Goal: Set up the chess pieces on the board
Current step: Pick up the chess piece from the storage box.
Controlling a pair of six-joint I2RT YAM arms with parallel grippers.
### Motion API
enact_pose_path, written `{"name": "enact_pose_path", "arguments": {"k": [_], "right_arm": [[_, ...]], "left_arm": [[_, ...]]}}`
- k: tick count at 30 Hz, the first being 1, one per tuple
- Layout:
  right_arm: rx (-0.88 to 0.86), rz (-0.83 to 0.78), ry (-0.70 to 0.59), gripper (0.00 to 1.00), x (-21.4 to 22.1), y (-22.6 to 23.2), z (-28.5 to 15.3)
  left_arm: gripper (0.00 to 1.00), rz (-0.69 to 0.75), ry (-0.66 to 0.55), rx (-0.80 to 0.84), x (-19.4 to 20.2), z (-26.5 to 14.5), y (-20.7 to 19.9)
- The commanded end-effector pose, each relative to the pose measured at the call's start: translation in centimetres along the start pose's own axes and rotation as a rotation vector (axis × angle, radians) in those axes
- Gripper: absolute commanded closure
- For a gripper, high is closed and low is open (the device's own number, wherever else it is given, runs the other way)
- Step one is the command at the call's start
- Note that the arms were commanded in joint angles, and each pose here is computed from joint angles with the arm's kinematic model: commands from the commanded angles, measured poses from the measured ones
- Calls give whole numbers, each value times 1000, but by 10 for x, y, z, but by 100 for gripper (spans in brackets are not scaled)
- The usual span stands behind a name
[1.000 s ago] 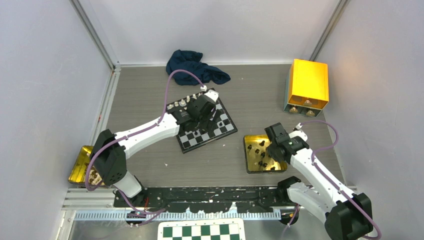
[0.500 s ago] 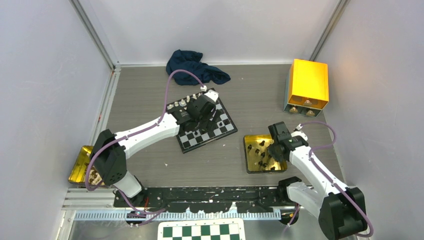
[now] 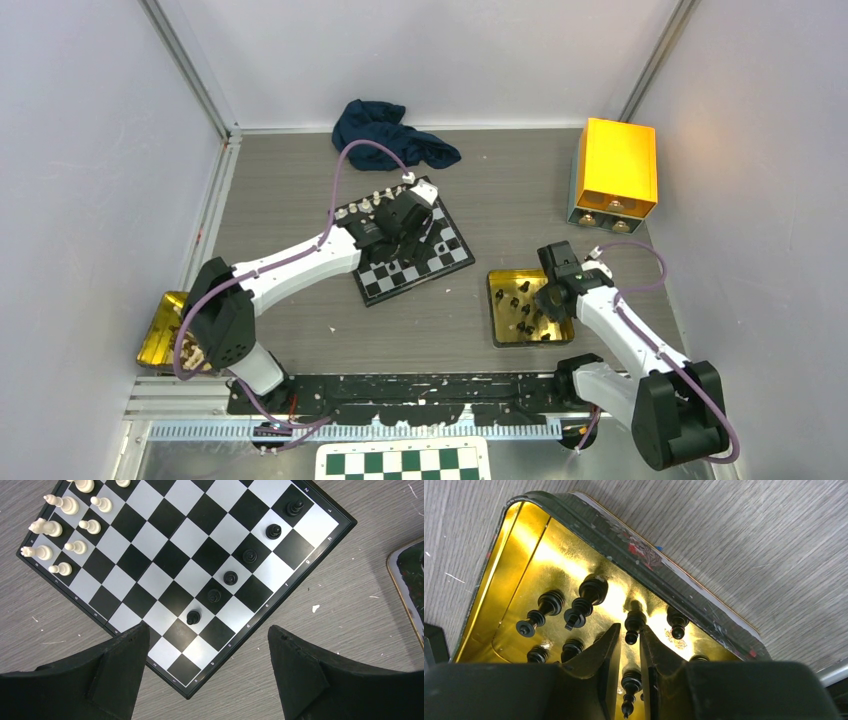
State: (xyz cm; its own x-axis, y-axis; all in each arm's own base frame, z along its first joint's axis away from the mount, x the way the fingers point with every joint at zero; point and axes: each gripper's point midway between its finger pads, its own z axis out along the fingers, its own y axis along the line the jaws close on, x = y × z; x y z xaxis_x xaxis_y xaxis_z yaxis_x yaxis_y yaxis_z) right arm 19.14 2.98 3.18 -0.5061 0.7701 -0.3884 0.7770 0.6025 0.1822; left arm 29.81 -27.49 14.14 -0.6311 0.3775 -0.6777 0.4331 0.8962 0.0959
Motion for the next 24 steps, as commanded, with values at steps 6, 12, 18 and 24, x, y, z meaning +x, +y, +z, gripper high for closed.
{"name": "enact_pose_path", "arguments": {"k": [6, 12, 18, 24], "right_arm": [[-18, 7, -4, 75, -3, 4, 3], [-26, 0, -12, 94, -5, 5, 0], [-45, -21, -37, 100, -13, 9, -9], [-99, -65, -91, 99, -33, 22, -34]], "left_arm": [[12, 16, -28, -7, -14, -3, 0], [12, 15, -26, -8, -12, -2, 0], [12, 12, -32, -13, -14, -4, 2], [12, 3, -47, -42, -22, -8, 7]]}}
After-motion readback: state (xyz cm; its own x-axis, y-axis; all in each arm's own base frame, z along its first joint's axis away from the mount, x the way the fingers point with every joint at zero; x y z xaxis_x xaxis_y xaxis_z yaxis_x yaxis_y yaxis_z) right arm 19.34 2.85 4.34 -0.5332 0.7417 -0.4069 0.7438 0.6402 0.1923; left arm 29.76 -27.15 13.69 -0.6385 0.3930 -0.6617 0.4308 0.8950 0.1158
